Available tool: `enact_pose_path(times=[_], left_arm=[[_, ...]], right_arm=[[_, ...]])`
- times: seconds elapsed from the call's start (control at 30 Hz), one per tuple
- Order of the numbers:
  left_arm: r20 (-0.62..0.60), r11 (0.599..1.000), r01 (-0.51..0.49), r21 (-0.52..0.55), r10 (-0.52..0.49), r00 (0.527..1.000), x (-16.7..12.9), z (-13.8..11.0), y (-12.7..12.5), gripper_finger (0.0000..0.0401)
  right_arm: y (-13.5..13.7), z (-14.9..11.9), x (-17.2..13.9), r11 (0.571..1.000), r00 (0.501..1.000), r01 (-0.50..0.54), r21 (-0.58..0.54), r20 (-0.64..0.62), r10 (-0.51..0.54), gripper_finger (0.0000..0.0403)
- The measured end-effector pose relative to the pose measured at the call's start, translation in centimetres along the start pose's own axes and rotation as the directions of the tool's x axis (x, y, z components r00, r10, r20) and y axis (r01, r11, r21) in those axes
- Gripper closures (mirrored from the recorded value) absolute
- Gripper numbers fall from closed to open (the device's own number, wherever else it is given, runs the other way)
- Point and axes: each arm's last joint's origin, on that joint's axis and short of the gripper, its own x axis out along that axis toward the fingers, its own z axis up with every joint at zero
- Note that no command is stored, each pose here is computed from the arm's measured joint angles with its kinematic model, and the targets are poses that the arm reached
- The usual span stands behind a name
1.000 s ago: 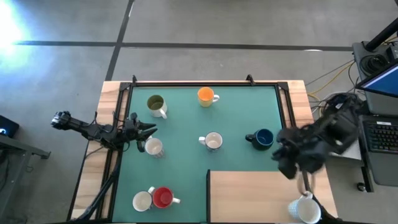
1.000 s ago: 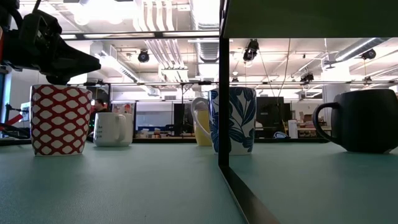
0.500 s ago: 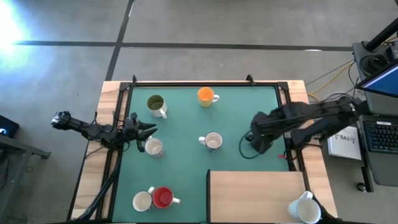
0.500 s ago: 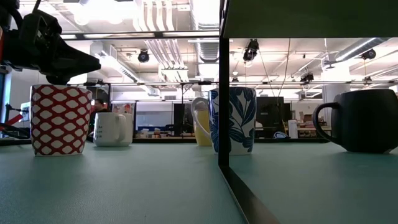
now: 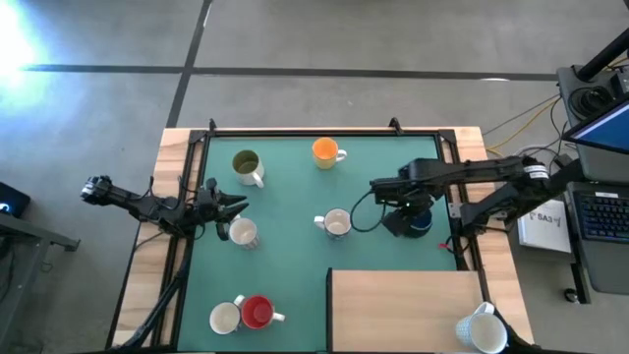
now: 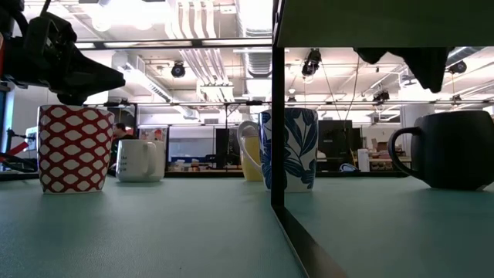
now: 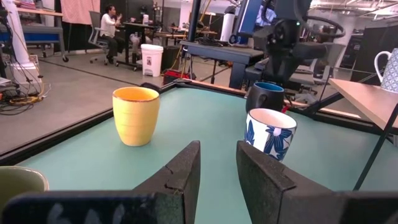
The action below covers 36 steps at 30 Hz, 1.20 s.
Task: Place coffee mugs
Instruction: Put the black mug on the shelf
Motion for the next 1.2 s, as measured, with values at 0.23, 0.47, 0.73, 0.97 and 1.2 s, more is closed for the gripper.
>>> enact_pose_path(times=[0.23, 0.47, 0.73, 0.97, 1.2], left_arm=[[0.000, 1.000, 0.000, 0.000, 0.000, 1.000, 0.0, 0.0, 0.0, 0.0314], [-0.001, 1.000, 0.000, 0.000, 0.000, 1.000, 0.0, 0.0, 0.0, 0.0314], [-0.001, 1.000, 0.000, 0.001, 0.000, 1.000, 0.0, 0.0, 0.0, 0.0314], [-0.001, 1.000, 0.000, 0.001, 0.000, 1.000, 0.0, 0.0, 0.0, 0.0314], [-0.001, 1.000, 0.000, 0.001, 0.000, 1.000, 0.0, 0.0, 0.0, 0.0314]], right_arm=[[-0.3, 0.0, 1.5, 0.997, 0.997, 0.031, -0.069, -0.063, -0.035, 0.0211], [-0.7, 0.0, 3.6, 0.994, 0.994, 0.053, -0.099, -0.089, -0.062, 0.0212], [-1.1, -0.1, 5.7, 0.988, 0.990, 0.043, -0.149, -0.126, -0.062, 0.0214], [-1.0, 0.0, 6.8, 0.989, 0.990, 0.005, -0.151, -0.137, -0.026, 0.0290], [-0.8, 0.4, 6.9, 0.993, 0.995, -0.008, -0.116, -0.101, -0.004, 0.0385]])
